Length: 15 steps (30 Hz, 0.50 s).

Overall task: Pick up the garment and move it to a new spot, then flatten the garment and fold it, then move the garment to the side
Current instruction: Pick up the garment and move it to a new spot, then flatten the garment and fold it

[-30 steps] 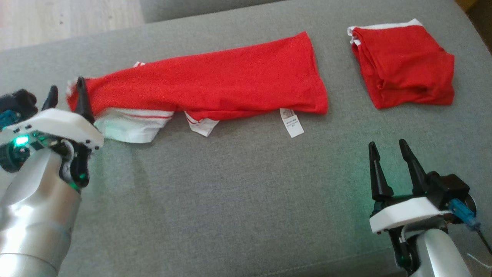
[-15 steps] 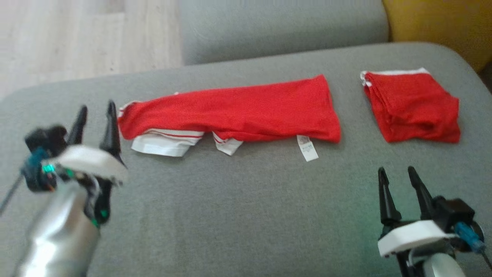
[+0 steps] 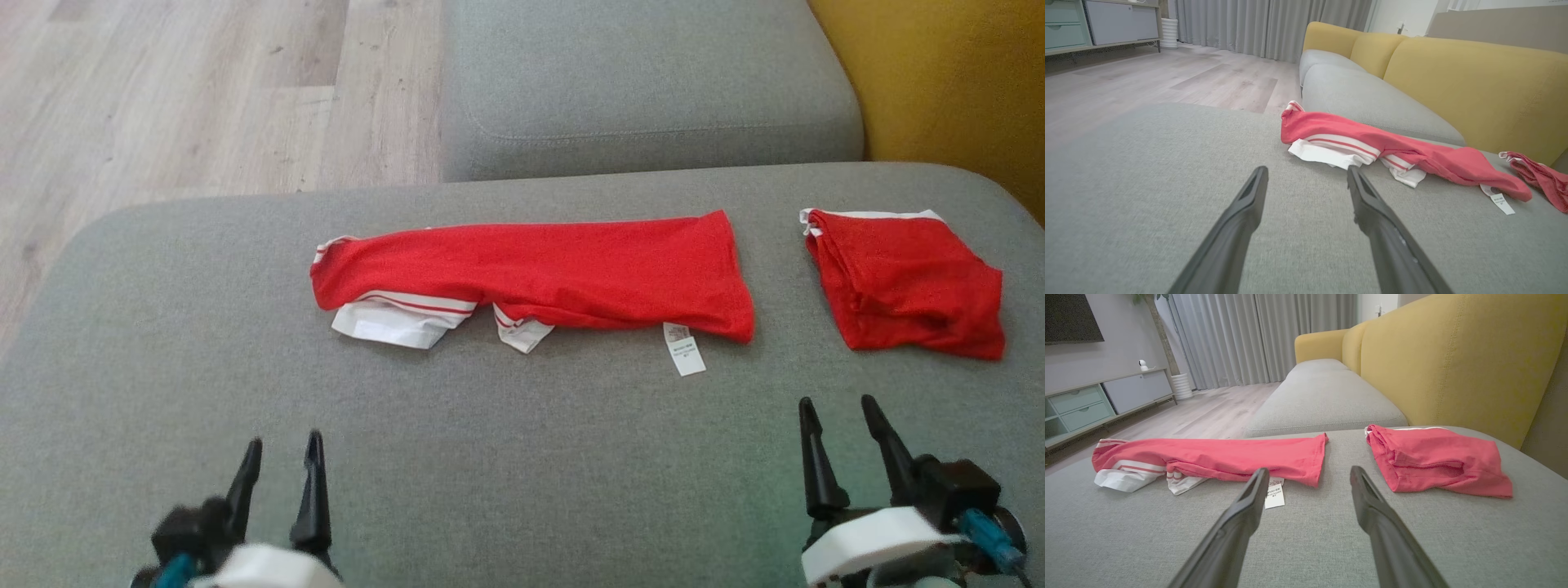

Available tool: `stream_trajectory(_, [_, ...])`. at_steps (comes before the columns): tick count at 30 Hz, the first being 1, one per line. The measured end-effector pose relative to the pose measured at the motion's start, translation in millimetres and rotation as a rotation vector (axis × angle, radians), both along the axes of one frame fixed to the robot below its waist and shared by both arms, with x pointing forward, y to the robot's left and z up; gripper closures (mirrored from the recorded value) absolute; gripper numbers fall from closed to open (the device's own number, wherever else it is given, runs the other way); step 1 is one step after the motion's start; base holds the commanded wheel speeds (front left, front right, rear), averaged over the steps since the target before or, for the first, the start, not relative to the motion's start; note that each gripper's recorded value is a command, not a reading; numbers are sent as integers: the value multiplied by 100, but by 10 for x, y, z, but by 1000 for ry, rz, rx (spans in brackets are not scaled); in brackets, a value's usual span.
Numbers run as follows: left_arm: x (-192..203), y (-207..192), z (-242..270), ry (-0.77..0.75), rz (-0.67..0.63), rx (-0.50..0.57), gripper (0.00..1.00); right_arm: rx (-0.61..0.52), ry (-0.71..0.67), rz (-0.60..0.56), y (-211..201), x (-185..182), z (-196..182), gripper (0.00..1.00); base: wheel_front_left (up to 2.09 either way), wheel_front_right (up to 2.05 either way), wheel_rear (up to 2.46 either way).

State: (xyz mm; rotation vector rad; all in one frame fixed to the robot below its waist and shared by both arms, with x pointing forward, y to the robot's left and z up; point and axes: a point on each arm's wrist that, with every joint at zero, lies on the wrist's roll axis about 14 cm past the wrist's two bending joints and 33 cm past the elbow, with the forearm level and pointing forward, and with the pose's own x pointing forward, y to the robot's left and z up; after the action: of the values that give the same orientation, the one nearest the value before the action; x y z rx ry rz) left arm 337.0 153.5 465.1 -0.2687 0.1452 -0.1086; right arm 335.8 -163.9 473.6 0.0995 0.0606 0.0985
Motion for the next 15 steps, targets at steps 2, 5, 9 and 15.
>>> stream_trajectory(2, [-119, 13, -36, 7, 16, 22, 0, 0, -4, 7, 24, -7, 10, 0, 0, 0, 0])
stream_trajectory(5, [-235, -10, -7, 3, 41, -3, 0, 14, 6, 12, 47, -54, -22, 0, 0, 0, 0])
stream_trajectory(9, [-345, 2, -2, 2, 67, -13, 0, 32, 38, 29, 114, -142, -124, 0, 0, 0, 0])
stream_trajectory(15, [-349, 5, 47, -15, 70, -4, 0, 35, 48, 29, 118, -174, -158, 0, 0, 0, 0])
